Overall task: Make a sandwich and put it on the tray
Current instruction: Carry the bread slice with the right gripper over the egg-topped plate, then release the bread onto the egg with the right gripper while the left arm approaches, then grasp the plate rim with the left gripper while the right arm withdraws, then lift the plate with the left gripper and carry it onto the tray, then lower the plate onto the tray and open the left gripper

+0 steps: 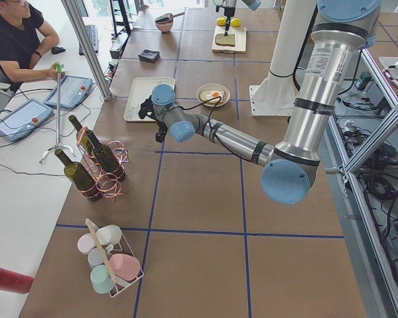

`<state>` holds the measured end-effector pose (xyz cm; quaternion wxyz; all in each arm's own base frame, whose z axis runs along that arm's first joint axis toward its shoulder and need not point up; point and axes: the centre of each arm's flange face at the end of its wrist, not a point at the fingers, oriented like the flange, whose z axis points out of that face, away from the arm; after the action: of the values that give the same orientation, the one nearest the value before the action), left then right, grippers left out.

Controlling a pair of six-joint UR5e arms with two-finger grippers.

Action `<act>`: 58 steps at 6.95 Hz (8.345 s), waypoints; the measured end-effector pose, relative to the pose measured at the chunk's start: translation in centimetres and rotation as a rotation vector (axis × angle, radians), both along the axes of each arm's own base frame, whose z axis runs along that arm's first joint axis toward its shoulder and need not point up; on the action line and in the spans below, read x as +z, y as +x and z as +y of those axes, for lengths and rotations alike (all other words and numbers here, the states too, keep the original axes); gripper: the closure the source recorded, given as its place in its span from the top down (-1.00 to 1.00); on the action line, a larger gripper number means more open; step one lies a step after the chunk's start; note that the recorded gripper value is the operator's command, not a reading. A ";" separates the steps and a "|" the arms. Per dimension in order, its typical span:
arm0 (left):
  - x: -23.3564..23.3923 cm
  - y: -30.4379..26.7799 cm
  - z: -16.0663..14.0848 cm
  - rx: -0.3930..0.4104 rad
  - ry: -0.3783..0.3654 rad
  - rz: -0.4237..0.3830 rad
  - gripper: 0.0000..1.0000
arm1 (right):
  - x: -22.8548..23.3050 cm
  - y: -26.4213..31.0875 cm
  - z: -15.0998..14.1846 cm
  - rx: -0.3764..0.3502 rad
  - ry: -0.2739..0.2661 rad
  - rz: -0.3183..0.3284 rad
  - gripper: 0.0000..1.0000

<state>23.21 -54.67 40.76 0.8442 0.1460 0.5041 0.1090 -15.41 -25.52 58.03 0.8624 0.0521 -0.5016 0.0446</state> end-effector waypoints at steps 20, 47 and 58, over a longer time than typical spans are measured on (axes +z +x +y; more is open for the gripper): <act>-7.6 14.7 5.2 -0.079 -0.186 0.120 0.69 | -35.8 -33.6 -11.1 0.016 -0.098 -0.009 1.00; -19.6 29.4 1.7 -0.394 -0.820 0.238 -1.00 | -0.9 11.7 -20.3 -0.286 0.101 0.305 1.00; -15.1 31.0 -5.8 -0.683 -0.897 0.302 1.00 | 3.6 17.5 -21.4 -0.203 0.055 0.271 1.00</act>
<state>54.23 -60.43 25.68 0.7296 -0.0573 0.5401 -0.4156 2.14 -46.94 61.65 0.9205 0.0302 -0.3843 -0.0638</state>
